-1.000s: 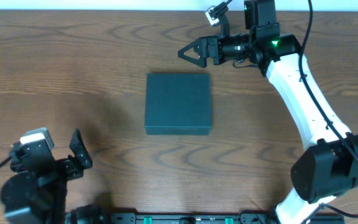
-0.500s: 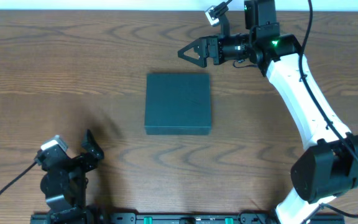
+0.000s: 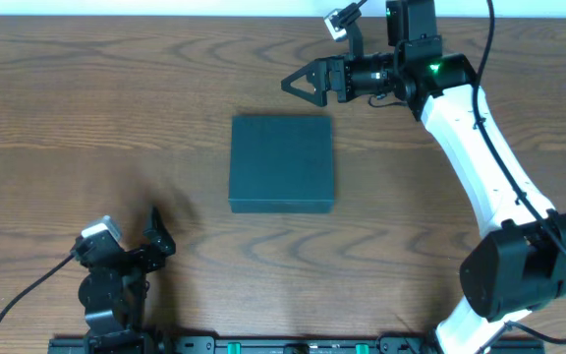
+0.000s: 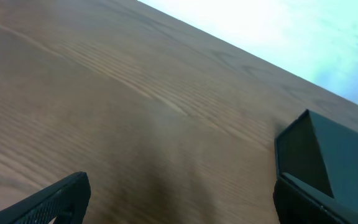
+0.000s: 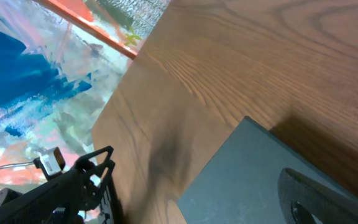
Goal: Pack container
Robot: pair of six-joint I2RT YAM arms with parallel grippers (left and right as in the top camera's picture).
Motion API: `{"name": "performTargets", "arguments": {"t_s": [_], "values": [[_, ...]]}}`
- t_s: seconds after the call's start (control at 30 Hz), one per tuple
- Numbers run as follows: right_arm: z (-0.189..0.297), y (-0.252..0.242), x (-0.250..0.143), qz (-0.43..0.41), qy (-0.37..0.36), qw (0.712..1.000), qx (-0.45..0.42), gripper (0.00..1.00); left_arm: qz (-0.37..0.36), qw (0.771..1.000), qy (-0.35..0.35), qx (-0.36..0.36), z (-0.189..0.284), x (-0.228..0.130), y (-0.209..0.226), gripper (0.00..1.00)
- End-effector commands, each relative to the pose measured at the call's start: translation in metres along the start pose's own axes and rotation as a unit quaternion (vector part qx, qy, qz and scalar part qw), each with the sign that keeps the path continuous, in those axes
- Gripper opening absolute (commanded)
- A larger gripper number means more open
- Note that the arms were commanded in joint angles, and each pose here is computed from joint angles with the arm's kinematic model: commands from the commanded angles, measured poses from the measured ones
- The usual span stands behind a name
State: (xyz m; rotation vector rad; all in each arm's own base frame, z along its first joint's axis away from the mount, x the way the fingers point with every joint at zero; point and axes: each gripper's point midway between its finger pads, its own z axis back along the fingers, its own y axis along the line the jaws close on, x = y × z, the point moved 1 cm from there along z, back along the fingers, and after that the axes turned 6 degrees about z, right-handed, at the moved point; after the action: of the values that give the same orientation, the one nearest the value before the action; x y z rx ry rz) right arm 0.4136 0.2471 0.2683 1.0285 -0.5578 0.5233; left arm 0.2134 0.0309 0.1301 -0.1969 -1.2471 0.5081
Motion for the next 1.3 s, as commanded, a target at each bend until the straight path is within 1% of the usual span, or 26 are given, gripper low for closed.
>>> {"name": "performTargets", "arguments": {"t_s": [0.0, 0.6, 0.7, 0.87, 0.93, 1.0, 1.1, 1.17, 1.27], "values": [[0.002, 0.007, 0.002, 0.014, -0.003, 1.000, 0.004, 0.99, -0.020, 1.000, 0.006, 0.004, -0.003, -0.008, 0.004, 0.95], [0.002, 0.007, 0.002, 0.014, -0.003, 1.000, 0.003, 0.99, -0.020, 1.000, 0.007, 0.005, -0.003, -0.008, 0.004, 0.95], [0.005, 0.002, 0.004, 0.016, -0.007, 1.000, -0.017, 0.99, -0.020, 1.000, 0.007, 0.005, -0.003, -0.008, 0.004, 0.95], [0.019, 0.019, 0.016, 0.054, -0.031, 0.994, -0.086, 0.99, -0.020, 1.000, 0.007, 0.005, -0.003, -0.008, 0.004, 0.95], [0.032, 0.027, 0.016, 0.063, -0.036, 0.988, -0.137, 0.99, -0.020, 1.000, 0.007, 0.005, -0.003, -0.008, 0.004, 0.95], [0.054, 0.031, 0.003, 0.071, -0.021, 0.973, -0.219, 0.99, -0.020, 1.000, 0.007, 0.005, -0.003, -0.008, 0.004, 0.95], [0.100, 0.048, -0.020, 0.089, -0.002, 0.933, -0.348, 0.99, -0.020, 1.000, 0.007, 0.005, -0.003, -0.008, 0.004, 0.95], [0.126, 0.067, -0.026, 0.108, -0.014, 0.912, -0.396, 0.99, -0.020, 1.000, 0.007, 0.005, -0.003, -0.008, 0.004, 0.95], [0.156, 0.092, -0.038, 0.133, -0.045, 0.893, -0.427, 0.99, -0.020, 1.000, 0.007, 0.005, -0.003, -0.008, 0.004, 0.95]]}}
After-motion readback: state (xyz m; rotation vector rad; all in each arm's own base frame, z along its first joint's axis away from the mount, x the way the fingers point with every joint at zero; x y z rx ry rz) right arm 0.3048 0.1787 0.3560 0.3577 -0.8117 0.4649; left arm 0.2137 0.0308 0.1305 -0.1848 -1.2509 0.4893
